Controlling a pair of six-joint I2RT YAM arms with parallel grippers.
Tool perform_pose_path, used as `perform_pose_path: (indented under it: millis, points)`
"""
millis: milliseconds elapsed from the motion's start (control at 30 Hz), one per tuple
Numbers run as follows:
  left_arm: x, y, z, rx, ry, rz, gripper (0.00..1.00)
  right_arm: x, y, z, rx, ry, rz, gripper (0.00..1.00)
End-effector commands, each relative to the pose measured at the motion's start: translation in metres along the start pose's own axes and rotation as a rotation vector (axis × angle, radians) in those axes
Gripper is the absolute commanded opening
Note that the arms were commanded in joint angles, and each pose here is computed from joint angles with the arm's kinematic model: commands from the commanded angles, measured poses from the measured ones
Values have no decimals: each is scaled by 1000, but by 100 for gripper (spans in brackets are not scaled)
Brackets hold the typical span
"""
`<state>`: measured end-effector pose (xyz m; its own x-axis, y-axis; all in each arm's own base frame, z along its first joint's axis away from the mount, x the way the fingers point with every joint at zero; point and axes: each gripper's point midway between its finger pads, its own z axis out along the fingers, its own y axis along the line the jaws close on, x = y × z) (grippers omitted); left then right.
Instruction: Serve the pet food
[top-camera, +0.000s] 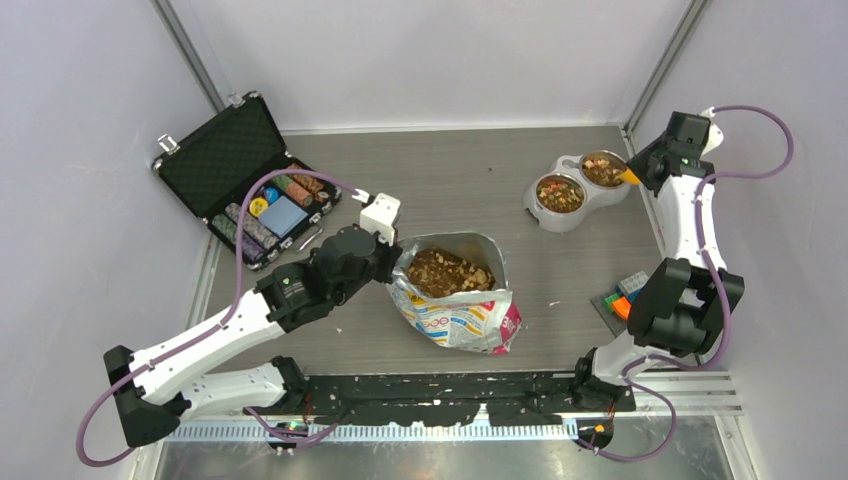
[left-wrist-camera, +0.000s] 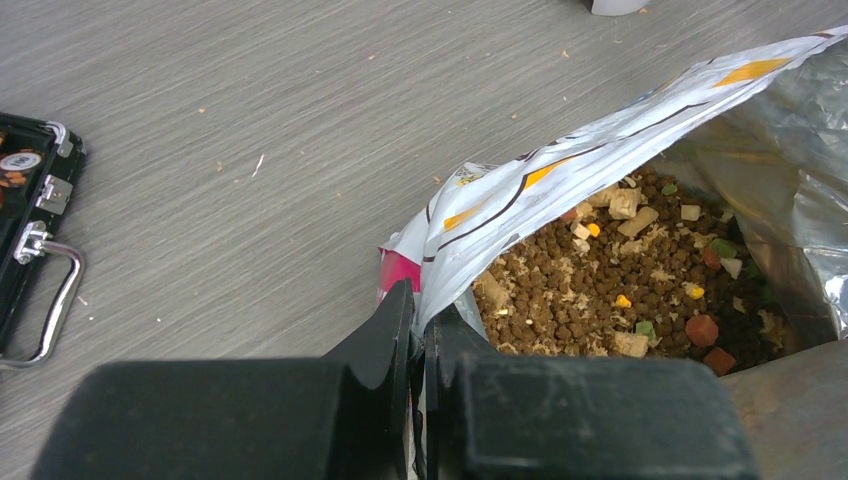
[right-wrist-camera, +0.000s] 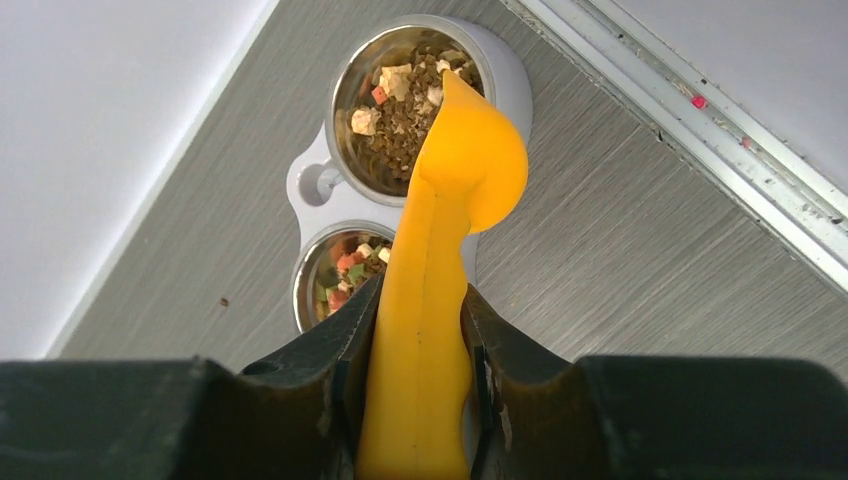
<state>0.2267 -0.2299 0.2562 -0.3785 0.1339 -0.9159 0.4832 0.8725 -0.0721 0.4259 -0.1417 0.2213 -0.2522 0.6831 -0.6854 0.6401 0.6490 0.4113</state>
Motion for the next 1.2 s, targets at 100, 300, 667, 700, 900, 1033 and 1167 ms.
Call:
perform_pose_path:
  millis: [100,300,667,700,900,1033,1167]
  points:
    - [-35,20,-8,-91,-132,-22,0,-10,22,-5,22,-30,-162,5]
    - [-33,21,-7,-96,-129,-18,0,-5,33,3,41,-18,-254,5]
    - [-35,21,-7,-99,-130,-19,0,-15,30,-24,41,-117,-249,5]
    - [-36,20,-8,-98,-129,-20,0,-21,32,-33,21,-145,-211,5]
    - [-39,20,-13,-91,-121,-42,0,-18,35,-72,-149,-180,-62,5]
    - [-41,18,-20,-68,-132,-68,0,1,44,-110,-371,-150,21,5]
    - [-33,16,-23,-46,-121,-99,0,39,40,-153,-578,-98,97,5]
